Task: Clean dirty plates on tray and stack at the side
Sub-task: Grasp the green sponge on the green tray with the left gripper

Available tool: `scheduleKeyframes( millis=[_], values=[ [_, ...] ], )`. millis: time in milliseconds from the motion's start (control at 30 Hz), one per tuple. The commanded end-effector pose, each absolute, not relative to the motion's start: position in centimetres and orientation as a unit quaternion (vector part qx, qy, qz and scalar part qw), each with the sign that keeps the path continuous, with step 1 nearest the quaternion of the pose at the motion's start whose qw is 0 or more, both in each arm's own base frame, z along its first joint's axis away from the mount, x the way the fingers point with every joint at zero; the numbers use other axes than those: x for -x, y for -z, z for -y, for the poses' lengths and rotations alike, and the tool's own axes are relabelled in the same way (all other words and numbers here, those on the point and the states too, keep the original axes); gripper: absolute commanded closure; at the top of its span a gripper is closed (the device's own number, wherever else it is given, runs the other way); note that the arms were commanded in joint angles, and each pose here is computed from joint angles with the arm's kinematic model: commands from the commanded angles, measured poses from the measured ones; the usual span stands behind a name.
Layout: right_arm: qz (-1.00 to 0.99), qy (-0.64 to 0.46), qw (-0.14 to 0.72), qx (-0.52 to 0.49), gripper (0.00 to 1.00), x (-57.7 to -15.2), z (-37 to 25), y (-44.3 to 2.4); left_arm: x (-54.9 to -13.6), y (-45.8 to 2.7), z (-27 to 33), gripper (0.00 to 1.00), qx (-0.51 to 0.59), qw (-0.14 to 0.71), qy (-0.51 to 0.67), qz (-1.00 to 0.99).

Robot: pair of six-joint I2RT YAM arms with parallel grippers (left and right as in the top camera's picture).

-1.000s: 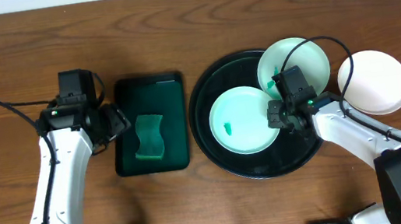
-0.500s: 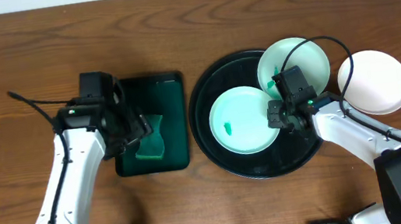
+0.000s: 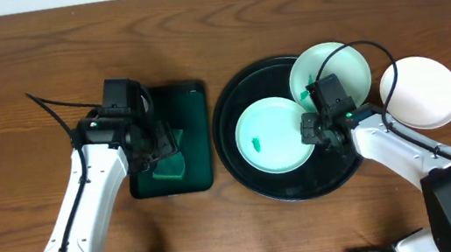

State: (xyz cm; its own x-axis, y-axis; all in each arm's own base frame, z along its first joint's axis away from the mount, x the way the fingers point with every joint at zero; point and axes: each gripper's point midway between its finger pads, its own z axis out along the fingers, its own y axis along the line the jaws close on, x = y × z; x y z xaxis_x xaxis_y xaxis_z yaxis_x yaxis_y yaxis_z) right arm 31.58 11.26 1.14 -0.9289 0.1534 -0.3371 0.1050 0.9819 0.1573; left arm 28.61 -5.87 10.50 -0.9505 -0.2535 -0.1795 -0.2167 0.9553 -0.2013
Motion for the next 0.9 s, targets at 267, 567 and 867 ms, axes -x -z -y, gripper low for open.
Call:
scheduleKeyframes(
  millis=[267,567,867],
  values=[
    [-0.978,-0.056,0.183,-0.076,0.99,-31.5,-10.8,-1.2,-28.9,-7.7,6.7,0.45,0.105,0.089,0.083,-0.987],
    [-0.978,-0.056,0.183,-0.076,0.99,-31.5,-10.8,-1.2,-29.8,-3.8,4.8,0.49,0.142,0.064,0.020,-0.988],
    [-0.978,-0.056,0.183,-0.076,0.99,-31.5,-10.8,-1.2,-30.1,-2.8,5.1,0.61,0.127,0.058,0.022,-0.990]
  ],
)
